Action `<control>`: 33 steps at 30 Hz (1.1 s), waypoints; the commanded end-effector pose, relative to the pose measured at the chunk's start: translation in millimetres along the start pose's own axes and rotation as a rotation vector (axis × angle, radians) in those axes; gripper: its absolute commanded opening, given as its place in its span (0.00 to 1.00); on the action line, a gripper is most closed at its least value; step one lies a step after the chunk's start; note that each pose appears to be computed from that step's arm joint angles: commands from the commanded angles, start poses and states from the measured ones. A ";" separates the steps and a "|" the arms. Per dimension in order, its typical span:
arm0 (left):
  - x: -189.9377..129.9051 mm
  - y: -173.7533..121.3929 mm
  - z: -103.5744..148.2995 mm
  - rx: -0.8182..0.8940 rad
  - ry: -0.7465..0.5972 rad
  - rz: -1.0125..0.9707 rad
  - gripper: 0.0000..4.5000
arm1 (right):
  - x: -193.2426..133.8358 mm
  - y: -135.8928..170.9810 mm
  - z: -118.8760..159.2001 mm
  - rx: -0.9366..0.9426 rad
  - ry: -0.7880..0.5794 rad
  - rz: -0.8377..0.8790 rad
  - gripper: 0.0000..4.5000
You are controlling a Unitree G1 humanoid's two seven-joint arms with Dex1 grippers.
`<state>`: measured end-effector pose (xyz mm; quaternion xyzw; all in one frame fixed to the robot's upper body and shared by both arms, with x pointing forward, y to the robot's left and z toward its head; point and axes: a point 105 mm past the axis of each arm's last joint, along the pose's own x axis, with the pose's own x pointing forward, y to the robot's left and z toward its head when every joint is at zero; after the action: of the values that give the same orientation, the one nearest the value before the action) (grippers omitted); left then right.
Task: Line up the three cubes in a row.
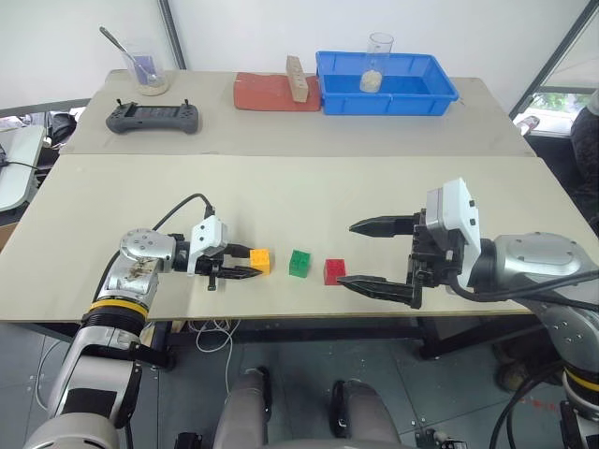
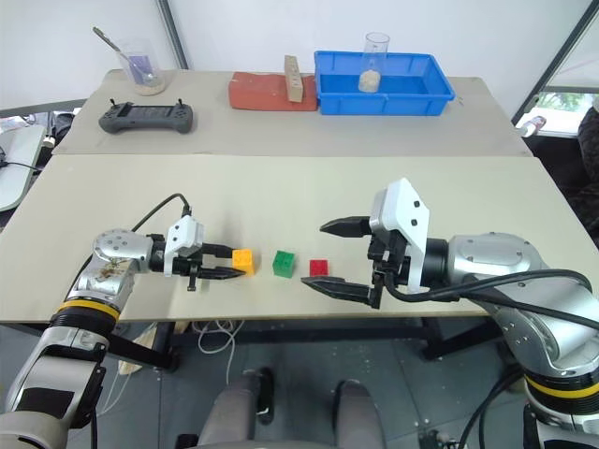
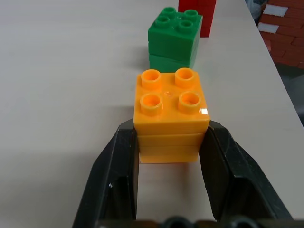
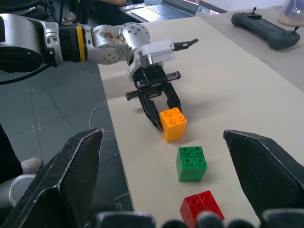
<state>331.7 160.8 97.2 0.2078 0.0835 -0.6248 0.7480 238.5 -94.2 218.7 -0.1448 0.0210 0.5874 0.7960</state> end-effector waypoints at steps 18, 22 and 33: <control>-6.5 16.3 -4.0 0.014 0.032 0.014 0.99 | 3.9 -6.3 20.5 -0.058 -0.033 -0.001 1.00; -32.5 16.0 11.2 0.017 0.012 0.062 0.99 | -2.1 -9.5 14.1 -0.048 -0.015 -0.025 1.00; -91.7 10.9 72.0 0.092 0.112 0.316 0.99 | -44.7 -48.2 -43.7 -0.042 0.128 -0.175 1.00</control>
<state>314.3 214.4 188.8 0.2825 0.0788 -0.5025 0.8133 274.2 -151.0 185.4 -0.1763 0.0704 0.5159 0.8353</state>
